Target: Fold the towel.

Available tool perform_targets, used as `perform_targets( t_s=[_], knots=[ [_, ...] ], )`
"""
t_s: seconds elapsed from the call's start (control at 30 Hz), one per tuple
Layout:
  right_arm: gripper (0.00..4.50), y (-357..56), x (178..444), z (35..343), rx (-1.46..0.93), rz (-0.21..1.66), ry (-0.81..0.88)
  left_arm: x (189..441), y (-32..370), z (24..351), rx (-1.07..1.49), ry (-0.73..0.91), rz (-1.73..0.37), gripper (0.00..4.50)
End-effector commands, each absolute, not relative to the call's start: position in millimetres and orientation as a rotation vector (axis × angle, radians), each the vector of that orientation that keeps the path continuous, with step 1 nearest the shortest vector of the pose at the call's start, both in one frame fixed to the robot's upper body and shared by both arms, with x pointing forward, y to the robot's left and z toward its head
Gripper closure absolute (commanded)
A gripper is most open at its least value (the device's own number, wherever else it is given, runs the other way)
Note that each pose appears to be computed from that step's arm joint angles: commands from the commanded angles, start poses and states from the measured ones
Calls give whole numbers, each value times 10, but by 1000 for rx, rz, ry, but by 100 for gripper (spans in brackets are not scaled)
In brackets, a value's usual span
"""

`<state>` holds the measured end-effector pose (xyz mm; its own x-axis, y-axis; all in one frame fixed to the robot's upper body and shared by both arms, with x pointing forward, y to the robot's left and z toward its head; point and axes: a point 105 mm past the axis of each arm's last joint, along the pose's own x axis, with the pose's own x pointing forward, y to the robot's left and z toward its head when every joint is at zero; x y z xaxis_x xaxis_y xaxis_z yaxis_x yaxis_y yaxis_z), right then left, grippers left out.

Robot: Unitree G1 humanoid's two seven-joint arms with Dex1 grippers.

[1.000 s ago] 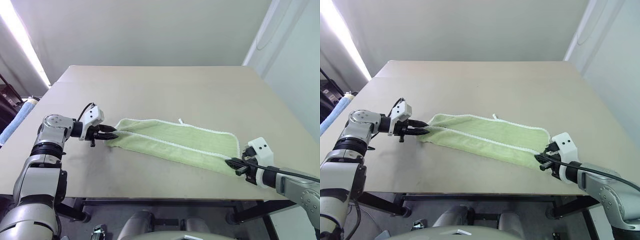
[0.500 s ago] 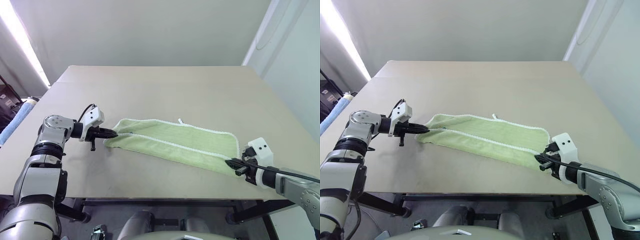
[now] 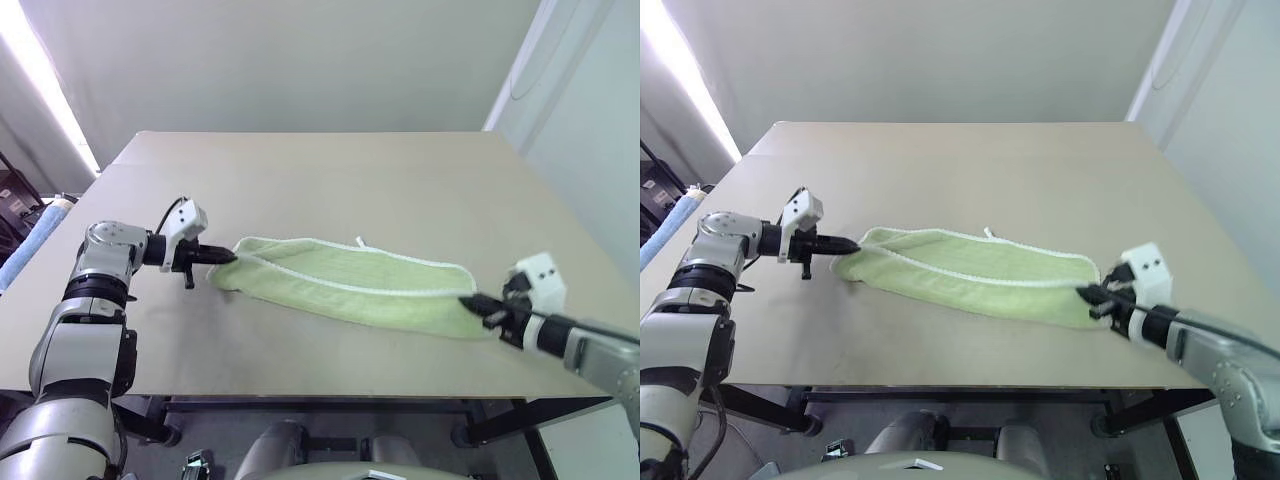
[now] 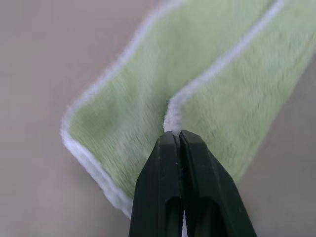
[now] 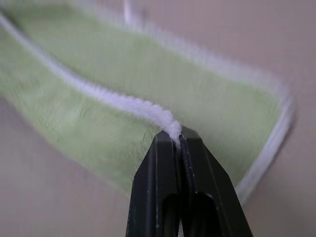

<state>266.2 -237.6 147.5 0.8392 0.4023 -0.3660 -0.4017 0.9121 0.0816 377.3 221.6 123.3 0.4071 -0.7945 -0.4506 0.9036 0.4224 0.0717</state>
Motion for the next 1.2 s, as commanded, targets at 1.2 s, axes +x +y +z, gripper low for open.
perform_targets(
  t_s=[1.2],
  knots=[
    [450, -2576, 2923, 1703, -120, 425, 179, 3931, 2439, 1815, 404, 141, -946, 445]
  ],
)
